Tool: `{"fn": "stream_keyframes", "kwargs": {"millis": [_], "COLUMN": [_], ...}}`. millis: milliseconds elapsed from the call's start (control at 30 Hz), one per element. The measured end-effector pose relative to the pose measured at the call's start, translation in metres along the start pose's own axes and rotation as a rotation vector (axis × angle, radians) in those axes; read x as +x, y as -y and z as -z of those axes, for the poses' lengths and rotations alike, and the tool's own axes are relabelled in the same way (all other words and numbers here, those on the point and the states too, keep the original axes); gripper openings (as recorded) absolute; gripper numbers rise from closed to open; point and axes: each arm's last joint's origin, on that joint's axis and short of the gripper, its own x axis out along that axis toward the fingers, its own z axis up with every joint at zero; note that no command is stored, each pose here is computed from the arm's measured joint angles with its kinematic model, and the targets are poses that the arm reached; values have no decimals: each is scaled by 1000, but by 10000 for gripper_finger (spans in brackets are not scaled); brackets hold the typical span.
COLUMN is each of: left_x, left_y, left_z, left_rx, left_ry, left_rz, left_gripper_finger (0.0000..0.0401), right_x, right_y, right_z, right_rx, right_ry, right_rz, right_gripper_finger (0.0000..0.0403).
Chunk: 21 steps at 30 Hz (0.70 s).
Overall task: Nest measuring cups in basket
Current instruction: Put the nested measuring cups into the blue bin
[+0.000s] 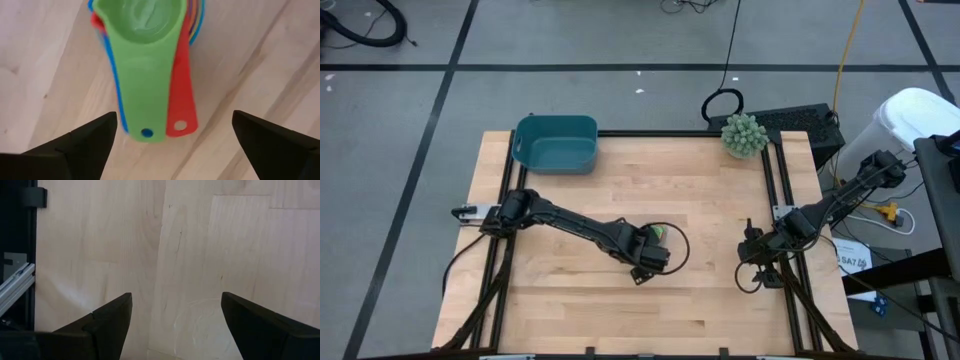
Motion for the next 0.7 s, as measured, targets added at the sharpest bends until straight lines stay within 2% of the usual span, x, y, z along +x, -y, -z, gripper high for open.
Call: {"fn": "stream_keyframes", "kwargs": {"millis": [167,700], "left_x": [3,27], "left_y": [1,-16], "left_z": [-3,-7], "left_rx": [-14,-31], "left_ry": [32,20], "left_rz": [10,-55], "left_gripper_finger": [398,400], "right_x": [0,0], "right_y": [0,0], "right_z": [0,0], "right_rx": [0,0], "right_ry": [1,1], "right_rz": [0,-1], "right_gripper_finger": [299,299]}}
